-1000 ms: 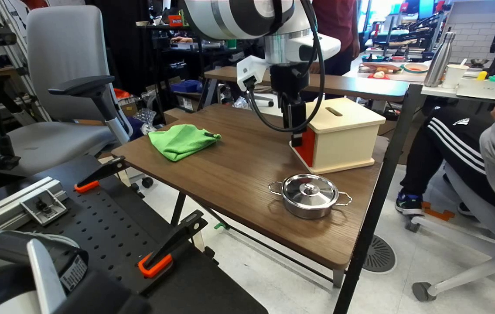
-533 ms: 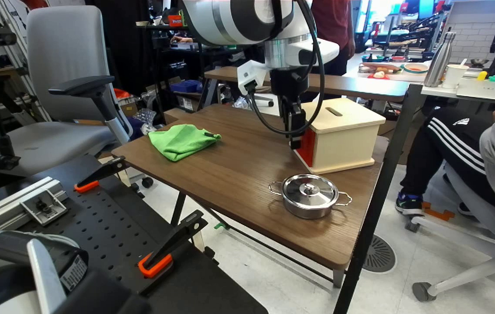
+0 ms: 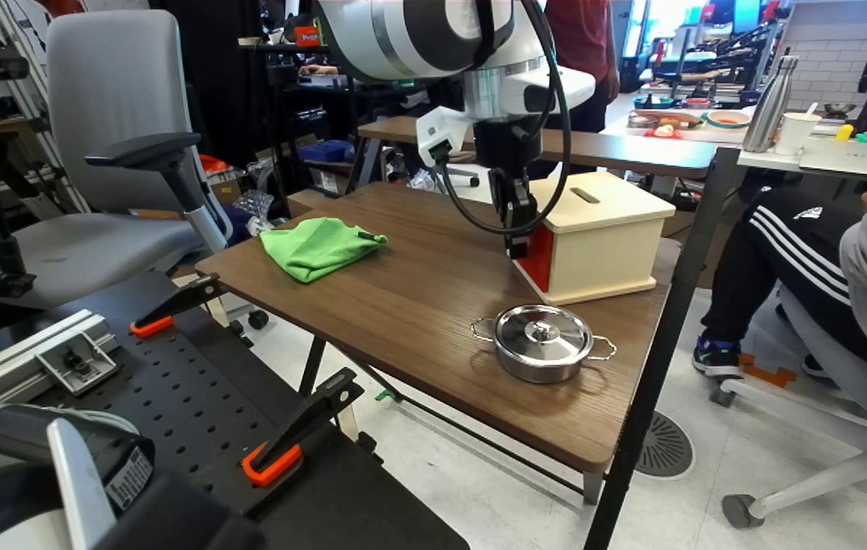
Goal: Open the drawer
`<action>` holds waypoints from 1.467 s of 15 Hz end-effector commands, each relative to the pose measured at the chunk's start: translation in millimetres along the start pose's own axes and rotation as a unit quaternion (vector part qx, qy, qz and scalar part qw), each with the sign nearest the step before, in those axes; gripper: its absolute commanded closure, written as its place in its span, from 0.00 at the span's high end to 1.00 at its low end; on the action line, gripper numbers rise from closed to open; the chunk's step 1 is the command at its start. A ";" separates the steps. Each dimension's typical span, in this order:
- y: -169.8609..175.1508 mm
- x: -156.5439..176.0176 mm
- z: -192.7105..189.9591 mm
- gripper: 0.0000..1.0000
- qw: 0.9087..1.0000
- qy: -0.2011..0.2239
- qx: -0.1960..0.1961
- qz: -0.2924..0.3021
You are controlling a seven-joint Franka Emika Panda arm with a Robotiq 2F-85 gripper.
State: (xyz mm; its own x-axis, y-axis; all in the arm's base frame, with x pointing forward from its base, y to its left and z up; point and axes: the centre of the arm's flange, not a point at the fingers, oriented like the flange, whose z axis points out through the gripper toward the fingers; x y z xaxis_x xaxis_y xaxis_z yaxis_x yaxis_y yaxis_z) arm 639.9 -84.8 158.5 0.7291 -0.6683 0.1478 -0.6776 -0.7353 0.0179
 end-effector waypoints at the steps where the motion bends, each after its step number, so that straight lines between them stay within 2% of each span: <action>1: 1.6 -8.1 1.6 0.07 1.000 -0.007 -0.009 -0.010; 11: 6.8 -34.8 -13.2 0.07 0.995 -0.078 -0.019 -0.056; 22: 2.8 -48.3 3.9 0.07 0.992 -0.092 -0.032 -0.074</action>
State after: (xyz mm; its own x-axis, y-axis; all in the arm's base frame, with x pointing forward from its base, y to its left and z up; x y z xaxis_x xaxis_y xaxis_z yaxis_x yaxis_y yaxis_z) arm 612.9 -61.5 158.3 0.8104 -0.5857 0.0123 -0.5850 -0.8080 0.0698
